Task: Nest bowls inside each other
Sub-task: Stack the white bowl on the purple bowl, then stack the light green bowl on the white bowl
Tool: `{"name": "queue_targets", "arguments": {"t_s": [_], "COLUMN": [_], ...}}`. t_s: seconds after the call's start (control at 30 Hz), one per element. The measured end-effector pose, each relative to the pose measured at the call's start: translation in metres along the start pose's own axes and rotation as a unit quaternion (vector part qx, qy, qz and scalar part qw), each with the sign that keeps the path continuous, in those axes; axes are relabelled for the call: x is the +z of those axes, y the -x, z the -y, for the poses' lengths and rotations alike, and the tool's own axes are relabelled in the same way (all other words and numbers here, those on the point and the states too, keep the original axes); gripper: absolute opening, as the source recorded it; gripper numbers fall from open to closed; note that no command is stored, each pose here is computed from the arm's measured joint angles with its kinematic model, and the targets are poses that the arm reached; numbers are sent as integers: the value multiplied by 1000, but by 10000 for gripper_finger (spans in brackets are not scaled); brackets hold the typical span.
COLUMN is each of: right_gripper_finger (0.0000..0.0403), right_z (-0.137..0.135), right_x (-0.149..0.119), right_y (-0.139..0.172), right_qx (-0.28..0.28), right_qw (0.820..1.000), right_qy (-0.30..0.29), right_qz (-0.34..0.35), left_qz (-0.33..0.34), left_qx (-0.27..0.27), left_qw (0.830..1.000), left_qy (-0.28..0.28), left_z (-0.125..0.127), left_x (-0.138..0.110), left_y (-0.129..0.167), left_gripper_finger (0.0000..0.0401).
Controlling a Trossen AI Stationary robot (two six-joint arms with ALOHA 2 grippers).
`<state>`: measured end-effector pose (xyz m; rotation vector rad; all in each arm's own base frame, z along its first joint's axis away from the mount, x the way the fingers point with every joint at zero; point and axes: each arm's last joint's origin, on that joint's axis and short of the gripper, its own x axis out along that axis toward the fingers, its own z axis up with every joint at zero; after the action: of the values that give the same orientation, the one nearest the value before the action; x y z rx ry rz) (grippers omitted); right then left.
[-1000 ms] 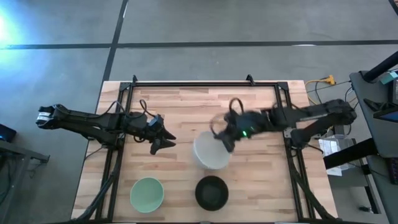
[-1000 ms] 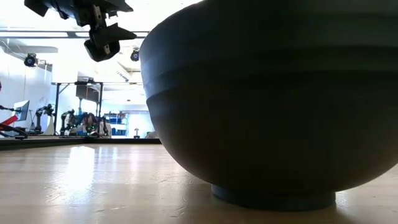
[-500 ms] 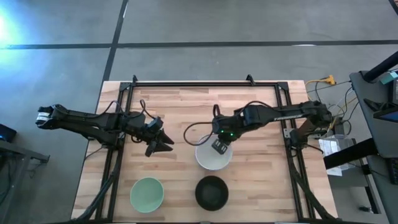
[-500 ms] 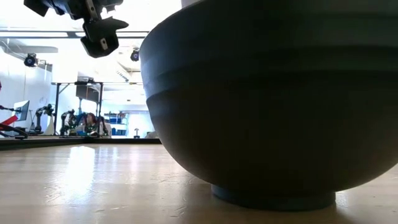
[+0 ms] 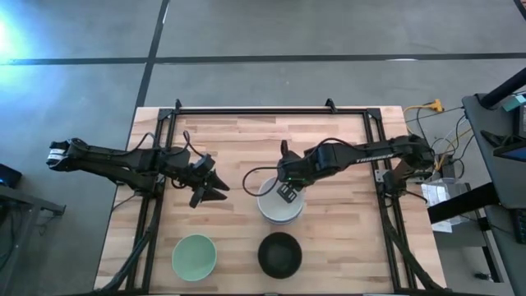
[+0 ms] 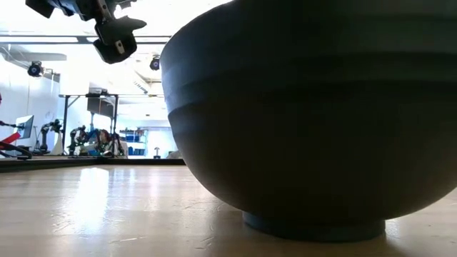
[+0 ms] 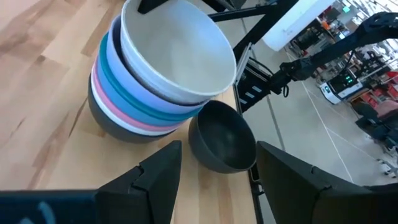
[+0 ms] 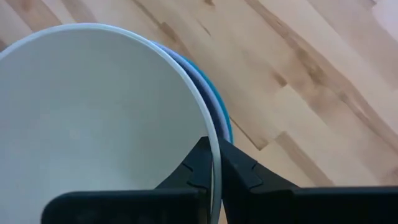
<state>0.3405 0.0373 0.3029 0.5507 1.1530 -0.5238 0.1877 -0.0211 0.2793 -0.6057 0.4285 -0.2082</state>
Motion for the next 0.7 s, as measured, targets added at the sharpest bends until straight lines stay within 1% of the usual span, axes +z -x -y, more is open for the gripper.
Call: {"name": "queue_targets", "arguments": {"t_s": [0.17,0.43,0.57,0.7], "right_gripper_finger": [37,106,127,125], "right_z": [-1,2,-1,-6], "right_x": [-2,-3,-11,-25], "right_y": [0,14,33,45], "right_qx": [-2,17,30,8], "right_qw": [1000,1000,998,994], "right_qy": [1,-6,-1,2], "right_qz": [-4,15,59,113], "left_qz": [-3,-2,0,2], "left_qx": [-4,-5,-7,-8], "left_qw": [1000,1000,1000,1000], "left_qy": [0,0,-1,-1], "left_z": [0,1,1,1], "left_x": [0,0,0,0], "left_y": [0,2,3,3], "left_gripper_finger": [191,191,191,191]}}
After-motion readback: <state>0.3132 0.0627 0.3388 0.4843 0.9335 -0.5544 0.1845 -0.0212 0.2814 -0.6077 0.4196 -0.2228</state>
